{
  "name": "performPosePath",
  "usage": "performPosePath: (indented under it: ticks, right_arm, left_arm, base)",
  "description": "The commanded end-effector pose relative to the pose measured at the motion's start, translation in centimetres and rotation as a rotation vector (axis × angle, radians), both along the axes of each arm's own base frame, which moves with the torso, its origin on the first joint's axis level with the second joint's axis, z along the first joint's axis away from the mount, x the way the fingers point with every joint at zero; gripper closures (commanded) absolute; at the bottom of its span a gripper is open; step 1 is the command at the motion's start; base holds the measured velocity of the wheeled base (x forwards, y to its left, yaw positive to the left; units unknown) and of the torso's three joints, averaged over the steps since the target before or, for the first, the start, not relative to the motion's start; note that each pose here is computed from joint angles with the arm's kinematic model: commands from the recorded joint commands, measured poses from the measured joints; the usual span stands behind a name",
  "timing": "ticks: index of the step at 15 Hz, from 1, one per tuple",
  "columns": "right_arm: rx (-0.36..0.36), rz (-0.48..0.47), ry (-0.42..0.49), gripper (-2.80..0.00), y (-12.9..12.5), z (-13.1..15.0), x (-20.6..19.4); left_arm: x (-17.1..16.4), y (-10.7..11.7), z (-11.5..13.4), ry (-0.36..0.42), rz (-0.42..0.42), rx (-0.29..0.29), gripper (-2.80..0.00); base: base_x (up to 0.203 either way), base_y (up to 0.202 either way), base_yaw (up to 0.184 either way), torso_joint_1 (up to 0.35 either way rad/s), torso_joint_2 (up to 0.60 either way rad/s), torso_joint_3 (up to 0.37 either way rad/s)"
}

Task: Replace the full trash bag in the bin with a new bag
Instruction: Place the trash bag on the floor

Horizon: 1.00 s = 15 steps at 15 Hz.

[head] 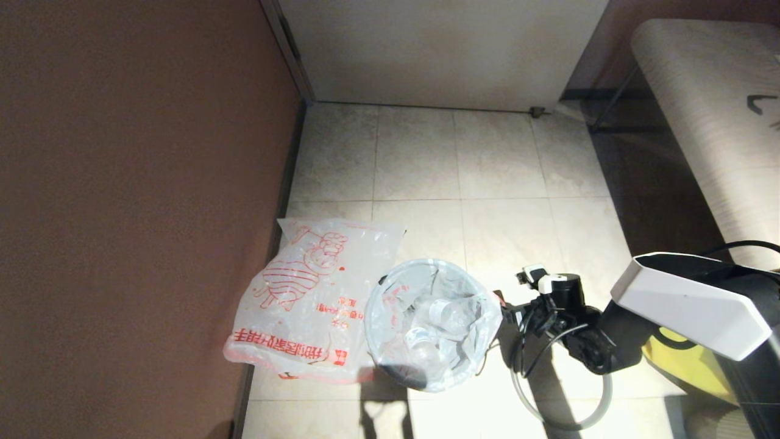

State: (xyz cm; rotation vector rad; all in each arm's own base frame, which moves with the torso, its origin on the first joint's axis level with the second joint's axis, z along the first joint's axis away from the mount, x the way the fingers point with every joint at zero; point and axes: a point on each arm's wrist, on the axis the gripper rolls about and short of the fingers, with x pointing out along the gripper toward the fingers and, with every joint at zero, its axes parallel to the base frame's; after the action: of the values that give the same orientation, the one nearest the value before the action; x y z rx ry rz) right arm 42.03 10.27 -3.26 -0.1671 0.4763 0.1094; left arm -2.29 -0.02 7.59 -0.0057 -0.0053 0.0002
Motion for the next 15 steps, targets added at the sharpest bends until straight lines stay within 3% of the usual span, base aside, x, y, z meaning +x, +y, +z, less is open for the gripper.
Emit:
performPosePath:
  ticks: [1,15]
  right_arm:
    - [0.004,0.009,0.001,-2.80,0.4,-0.1,-0.1]
    - [-0.034,-0.002,0.001,-2.80,2.6,-2.3,0.4]
  left_arm:
    - [0.0,0.0,0.0,-0.001,0.001,0.000,0.00]
    - [0.0,0.0,0.0,-0.001,0.000,0.000,0.00]
  base:
    - [0.000,0.000,0.000,0.000,0.00,0.000]
    - [0.000,0.000,0.000,0.000,0.00,0.000]
